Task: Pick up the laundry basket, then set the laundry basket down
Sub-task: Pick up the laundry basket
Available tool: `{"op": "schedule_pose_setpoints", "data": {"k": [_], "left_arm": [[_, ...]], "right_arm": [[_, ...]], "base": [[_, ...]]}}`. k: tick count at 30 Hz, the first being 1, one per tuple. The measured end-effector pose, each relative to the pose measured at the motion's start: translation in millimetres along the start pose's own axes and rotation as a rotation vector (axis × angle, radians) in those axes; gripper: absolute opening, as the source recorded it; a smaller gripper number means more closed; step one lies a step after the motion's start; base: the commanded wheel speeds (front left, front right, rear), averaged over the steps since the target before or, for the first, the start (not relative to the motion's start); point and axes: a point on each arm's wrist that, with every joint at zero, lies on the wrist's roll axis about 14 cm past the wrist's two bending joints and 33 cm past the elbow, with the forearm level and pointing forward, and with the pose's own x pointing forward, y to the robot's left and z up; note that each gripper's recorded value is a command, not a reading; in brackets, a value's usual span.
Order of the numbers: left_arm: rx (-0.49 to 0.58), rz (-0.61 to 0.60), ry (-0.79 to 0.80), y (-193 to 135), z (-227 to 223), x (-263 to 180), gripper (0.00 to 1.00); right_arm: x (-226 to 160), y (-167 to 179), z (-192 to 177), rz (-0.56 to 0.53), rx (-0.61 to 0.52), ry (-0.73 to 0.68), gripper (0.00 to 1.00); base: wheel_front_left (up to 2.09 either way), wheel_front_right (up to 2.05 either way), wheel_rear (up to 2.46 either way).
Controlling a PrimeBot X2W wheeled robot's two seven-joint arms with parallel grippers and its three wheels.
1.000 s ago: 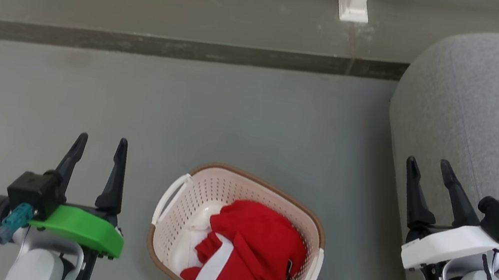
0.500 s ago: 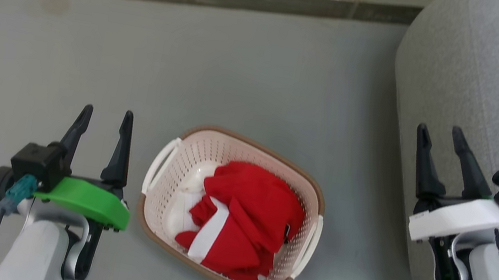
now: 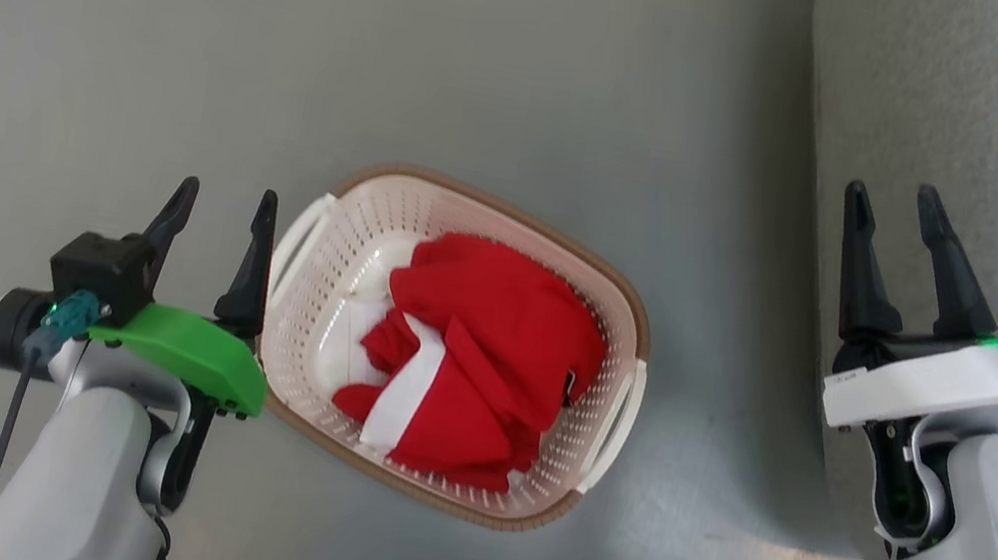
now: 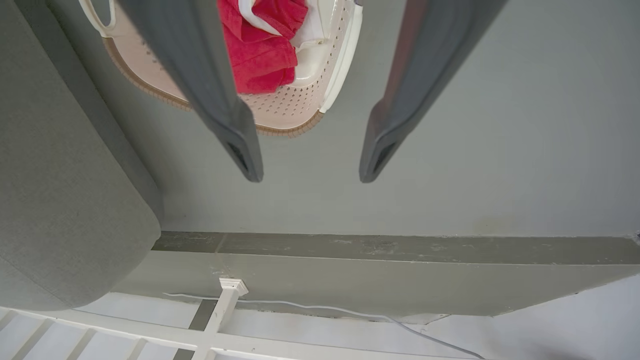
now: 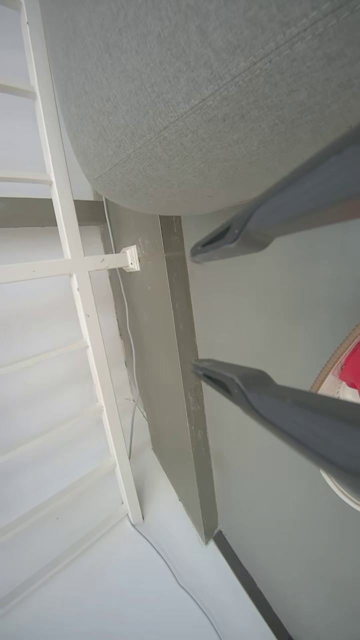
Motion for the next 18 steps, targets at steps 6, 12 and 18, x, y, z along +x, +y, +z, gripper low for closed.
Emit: {"op": "schedule_pose_setpoints", "data": {"k": [6, 12, 18], "left_arm": [[-0.010, -0.002, 0.094, 7.6, -34.6, 16.1, 1.00], [-0.015, 0.007, 0.223, 21.4, -77.2, 30.7, 1.00], [-0.006, 0.018, 0.314, 37.9, -107.1, 42.3, 1.00]], "right_arm": [[10.5, -4.8, -14.5, 0.001, 0.000, 0.032, 1.00], [25.1, -9.3, -31.1, 0.008, 0.001, 0.064, 1.00], [35.5, -12.6, -47.7, 0.007, 0.018, 0.093, 1.00]], "base": [[0.00, 0.00, 0.00], [0.00, 0.00, 0.00], [0.00, 0.00, 0.00]]}}
